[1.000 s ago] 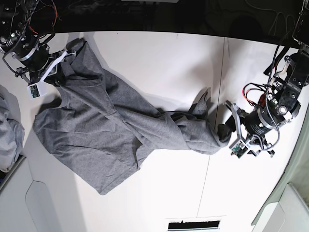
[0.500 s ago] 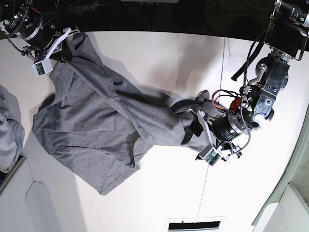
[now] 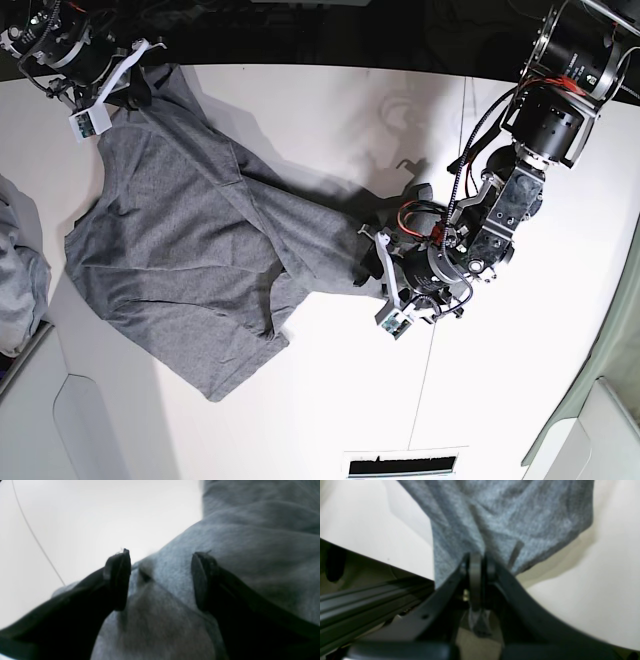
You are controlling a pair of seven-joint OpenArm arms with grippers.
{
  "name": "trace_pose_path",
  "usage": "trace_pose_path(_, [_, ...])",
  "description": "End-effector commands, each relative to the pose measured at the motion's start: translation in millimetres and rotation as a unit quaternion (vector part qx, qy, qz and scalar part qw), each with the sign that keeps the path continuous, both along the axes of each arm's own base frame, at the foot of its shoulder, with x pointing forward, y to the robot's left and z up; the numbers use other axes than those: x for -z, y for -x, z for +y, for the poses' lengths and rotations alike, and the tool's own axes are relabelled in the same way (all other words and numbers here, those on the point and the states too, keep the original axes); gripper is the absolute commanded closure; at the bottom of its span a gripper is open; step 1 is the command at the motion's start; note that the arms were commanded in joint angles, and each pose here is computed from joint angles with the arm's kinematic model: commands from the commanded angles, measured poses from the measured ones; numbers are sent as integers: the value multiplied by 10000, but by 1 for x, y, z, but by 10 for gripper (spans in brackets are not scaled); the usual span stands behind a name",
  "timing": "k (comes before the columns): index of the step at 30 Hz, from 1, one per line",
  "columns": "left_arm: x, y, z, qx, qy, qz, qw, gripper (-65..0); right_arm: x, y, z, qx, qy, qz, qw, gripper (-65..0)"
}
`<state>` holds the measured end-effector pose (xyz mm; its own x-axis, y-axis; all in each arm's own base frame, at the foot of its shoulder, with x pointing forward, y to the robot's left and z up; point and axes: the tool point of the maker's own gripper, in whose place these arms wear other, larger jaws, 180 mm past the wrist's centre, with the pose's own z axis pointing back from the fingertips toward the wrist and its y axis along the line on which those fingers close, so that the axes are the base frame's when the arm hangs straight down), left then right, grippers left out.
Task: Layout the t-shirt on the table in an organized manner, then fold the t-shirt properly
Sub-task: 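Drag the held fabric back toward the shirt body with the left gripper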
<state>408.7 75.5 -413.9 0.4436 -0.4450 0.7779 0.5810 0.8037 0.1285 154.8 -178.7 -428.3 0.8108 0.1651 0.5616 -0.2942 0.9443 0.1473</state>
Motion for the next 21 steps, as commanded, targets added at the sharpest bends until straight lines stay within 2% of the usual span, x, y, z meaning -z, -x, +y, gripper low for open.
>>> trace_pose_path(1, [-15, -16, 2, -67, 48, -187, 9998, -402, -7, -5, 0, -28, -44, -143, 9999, 0])
trace_pose_path(6, [-2, -13, 12, -211, -39, 164, 9996, -397, -8, -7, 0, -26, -47, -170, 9998, 0])
trace_pose_path(7, [-1, -12, 13, -205, -63, 200, 9996, -369, -9, -8, 0, -25, -51, -188, 9998, 0])
trace_pose_path(9, [0, -7, 6, 37, -19, 282, 9996, -271, -10, -11, 0, -20, -63, -253, 9997, 0])
trace_pose_path(10, [1, -3, 1, 160, 63, 340, 9993, -219, -11, -12, 0, -16, -71, -282, 9996, 0])
trace_pose_path(13, [-1, 7, -15, 502, 434, 515, 9965, -126, -13, -16, 1, -12, -79, -346, 9994, 0])
trace_pose_path(16, [-5, 10, -23, 563, 689, 585, 9943, -12, -14, -18, 1, -10, -83, -382, 9992, 0])
trace_pose_path(21, [-5, 9, -22, 556, 690, 586, 9943, 0, -15, -19, 1, -10, -83, -393, 9992, 0])
